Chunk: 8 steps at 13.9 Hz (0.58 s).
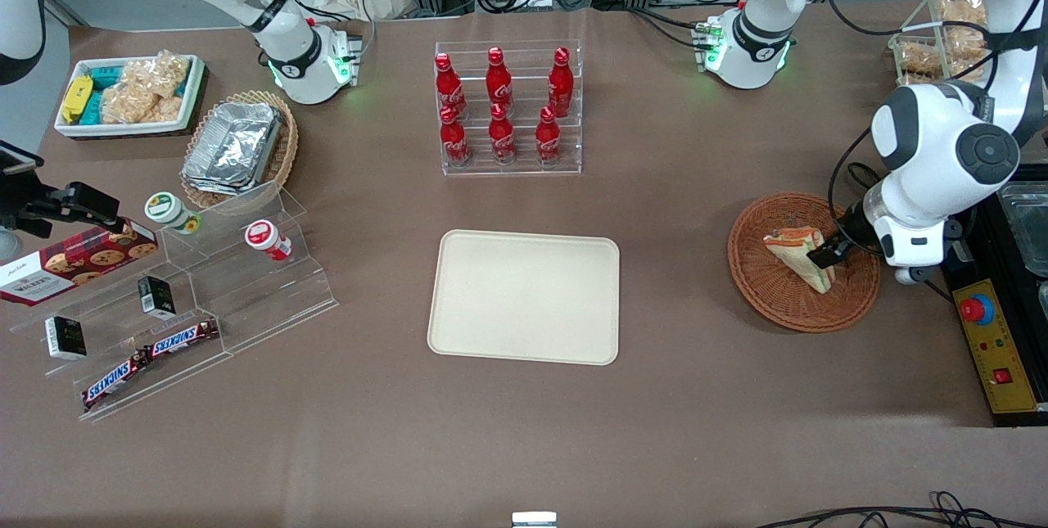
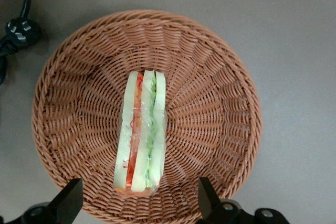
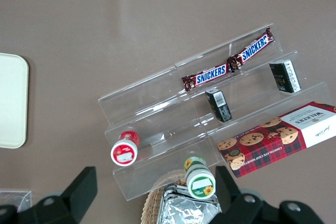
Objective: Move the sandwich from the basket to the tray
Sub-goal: 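Lower the left gripper around the sandwich and close on it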
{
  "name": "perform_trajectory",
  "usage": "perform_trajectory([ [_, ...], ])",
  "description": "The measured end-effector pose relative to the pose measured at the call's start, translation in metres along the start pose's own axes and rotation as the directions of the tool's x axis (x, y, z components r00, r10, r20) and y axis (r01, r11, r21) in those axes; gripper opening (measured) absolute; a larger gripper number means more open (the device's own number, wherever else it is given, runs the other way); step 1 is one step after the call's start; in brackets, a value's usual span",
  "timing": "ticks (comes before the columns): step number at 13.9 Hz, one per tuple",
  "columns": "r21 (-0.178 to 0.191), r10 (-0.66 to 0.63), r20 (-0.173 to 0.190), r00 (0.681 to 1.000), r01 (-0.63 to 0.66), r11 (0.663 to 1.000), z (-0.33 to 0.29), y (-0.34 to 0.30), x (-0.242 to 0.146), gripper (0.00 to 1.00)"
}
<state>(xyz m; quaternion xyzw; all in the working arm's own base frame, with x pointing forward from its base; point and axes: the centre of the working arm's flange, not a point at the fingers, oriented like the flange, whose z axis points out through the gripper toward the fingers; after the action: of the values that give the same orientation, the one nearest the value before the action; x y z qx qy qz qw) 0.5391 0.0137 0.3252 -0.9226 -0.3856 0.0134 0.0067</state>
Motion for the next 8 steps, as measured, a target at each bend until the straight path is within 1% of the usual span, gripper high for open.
perform_trajectory([
  [5, -0.021, 0.0, -0.014, 1.0, -0.001, 1.0, 0.027, -0.006, -0.008, 0.99],
  [8, -0.011, 0.006, -0.01, 1.0, -0.006, 1.0, 0.045, -0.015, -0.017, 0.99],
])
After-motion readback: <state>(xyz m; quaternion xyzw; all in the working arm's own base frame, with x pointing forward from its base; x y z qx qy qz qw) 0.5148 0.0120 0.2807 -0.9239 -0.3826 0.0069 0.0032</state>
